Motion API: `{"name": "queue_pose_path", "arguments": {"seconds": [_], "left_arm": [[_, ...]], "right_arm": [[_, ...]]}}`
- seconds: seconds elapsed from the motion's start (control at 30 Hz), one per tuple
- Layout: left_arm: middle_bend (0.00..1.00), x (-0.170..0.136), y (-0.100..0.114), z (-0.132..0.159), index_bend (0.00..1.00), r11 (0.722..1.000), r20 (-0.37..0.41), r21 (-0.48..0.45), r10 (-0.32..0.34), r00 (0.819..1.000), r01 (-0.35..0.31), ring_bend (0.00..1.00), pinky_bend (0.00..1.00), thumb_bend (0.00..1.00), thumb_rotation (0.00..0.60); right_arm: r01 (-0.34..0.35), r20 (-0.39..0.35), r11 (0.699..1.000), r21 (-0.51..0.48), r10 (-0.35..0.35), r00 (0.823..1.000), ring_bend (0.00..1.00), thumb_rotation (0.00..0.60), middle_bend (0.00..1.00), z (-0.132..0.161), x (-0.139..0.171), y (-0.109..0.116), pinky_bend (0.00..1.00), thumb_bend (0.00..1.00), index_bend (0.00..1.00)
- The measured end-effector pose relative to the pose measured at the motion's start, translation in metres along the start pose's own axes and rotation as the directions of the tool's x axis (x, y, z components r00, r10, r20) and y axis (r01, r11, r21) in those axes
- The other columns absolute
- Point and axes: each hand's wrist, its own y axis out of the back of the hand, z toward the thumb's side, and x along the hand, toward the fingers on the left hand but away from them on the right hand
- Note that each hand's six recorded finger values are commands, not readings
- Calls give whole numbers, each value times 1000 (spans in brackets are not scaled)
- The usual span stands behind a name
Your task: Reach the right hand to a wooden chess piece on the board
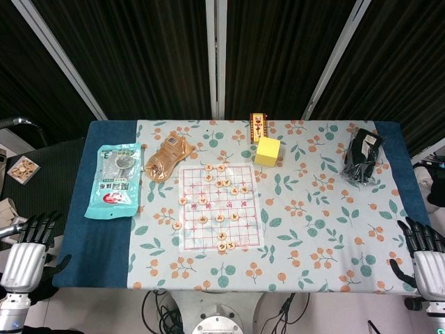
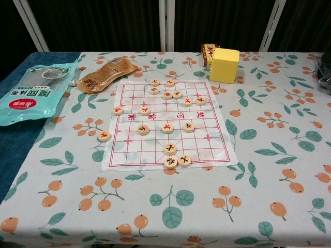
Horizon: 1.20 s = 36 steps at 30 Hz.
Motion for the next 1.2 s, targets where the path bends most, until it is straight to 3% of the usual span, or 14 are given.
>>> {"name": "queue_pose_path", "arguments": {"seconds": [0.27,0.47,0.67,0.9,1.1,1.2], "left_arm": [[39,-14,2,0,65,1000,-13,-27,-7,1000,7,0,48,206,600],[42,-23,1,-2,64,999,-32,-48,6,999,-7,0,44,206,600],[42,-28,-7,-12,65,998,-46,-69,1,999,-4,0,44,206,600],[43,-31,-8,-16,65,997,-42,-72,0,999,-3,0,43,205,600],[43,-32,-10,-18,65,997,-54,-71,-28,998,25,0,44,206,600],[43,-31,-12,-19,65,996,-61,-76,-45,997,40,0,44,205,600]], "right_arm": [[7,-24,999,50,-6,1000,0,600,0,4,-9,-1,0,221,0],[-1,-93,996,91,10,996,0,600,0,31,-48,3,0,222,0],[-55,-221,989,138,85,972,0,600,0,94,-110,-6,0,230,8],[-125,-345,976,176,181,921,0,600,0,200,-179,-32,0,234,60],[-174,-394,967,186,235,889,0,600,0,270,-202,-64,0,234,84],[-183,-395,961,206,253,883,0,600,0,290,-212,-79,0,235,112]]}}
